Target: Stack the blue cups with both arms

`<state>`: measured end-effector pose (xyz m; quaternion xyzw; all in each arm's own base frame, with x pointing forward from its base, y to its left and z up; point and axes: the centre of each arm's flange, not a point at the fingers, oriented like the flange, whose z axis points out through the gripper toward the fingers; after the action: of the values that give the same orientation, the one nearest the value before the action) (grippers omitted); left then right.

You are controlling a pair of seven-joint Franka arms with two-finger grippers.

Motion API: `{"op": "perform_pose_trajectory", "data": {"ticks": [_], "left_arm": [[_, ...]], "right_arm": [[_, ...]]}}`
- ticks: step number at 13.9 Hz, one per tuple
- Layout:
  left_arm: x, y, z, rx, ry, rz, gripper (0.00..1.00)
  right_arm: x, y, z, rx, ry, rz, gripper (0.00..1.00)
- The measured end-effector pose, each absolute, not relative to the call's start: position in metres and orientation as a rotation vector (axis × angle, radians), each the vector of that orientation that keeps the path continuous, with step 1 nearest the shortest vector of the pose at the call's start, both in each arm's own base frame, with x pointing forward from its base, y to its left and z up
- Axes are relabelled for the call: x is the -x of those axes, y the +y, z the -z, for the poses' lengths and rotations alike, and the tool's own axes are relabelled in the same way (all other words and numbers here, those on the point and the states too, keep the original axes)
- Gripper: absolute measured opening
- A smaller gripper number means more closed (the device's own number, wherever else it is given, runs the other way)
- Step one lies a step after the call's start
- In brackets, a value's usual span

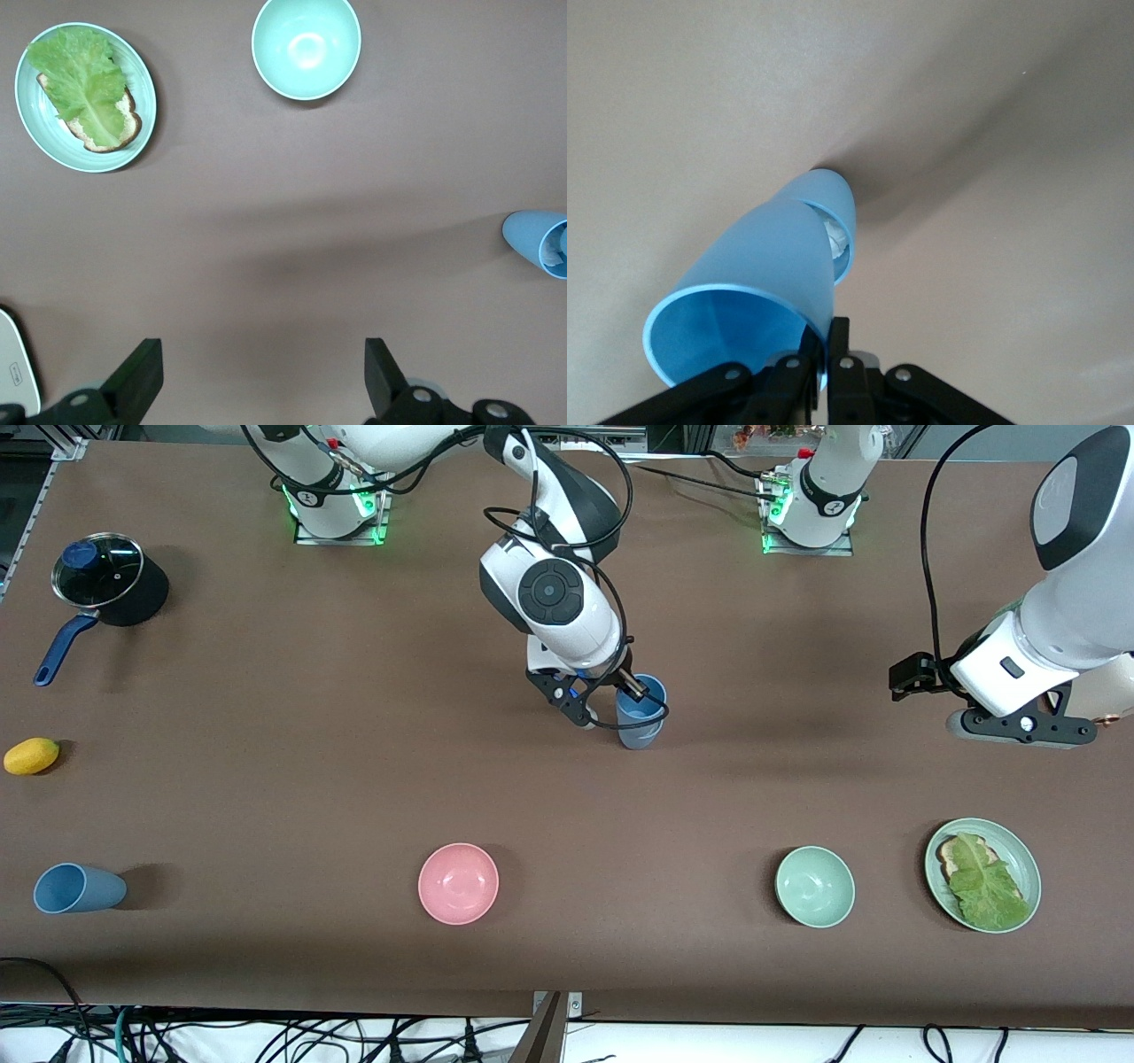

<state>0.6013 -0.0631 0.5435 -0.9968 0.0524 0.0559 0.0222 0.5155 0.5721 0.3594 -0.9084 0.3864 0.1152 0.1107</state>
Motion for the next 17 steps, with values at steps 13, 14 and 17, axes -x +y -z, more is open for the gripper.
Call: {"op": "perform_pose_trajectory", "data": {"ticks": [13, 14, 17], "left_arm": [[-0.547, -0.057, -0.584, 3.126, 0.083, -0.021, 1.0], [-0.545, -0.054, -0.581, 3.132, 0.071, -0.03, 1.0], [-0.545, -0.053, -0.58, 3.135, 0.067, -0.032, 1.0]], "right_arm": [[-0.552, 0.538, -0.363, 2.657, 1.195, -0.324, 0.86], [-0.564, 0.52, -0.371, 2.692, 1.152, -0.337, 0.98], [-0.59, 0.444, -0.401, 2.881, 0.841, -0.453, 1.0]]}}
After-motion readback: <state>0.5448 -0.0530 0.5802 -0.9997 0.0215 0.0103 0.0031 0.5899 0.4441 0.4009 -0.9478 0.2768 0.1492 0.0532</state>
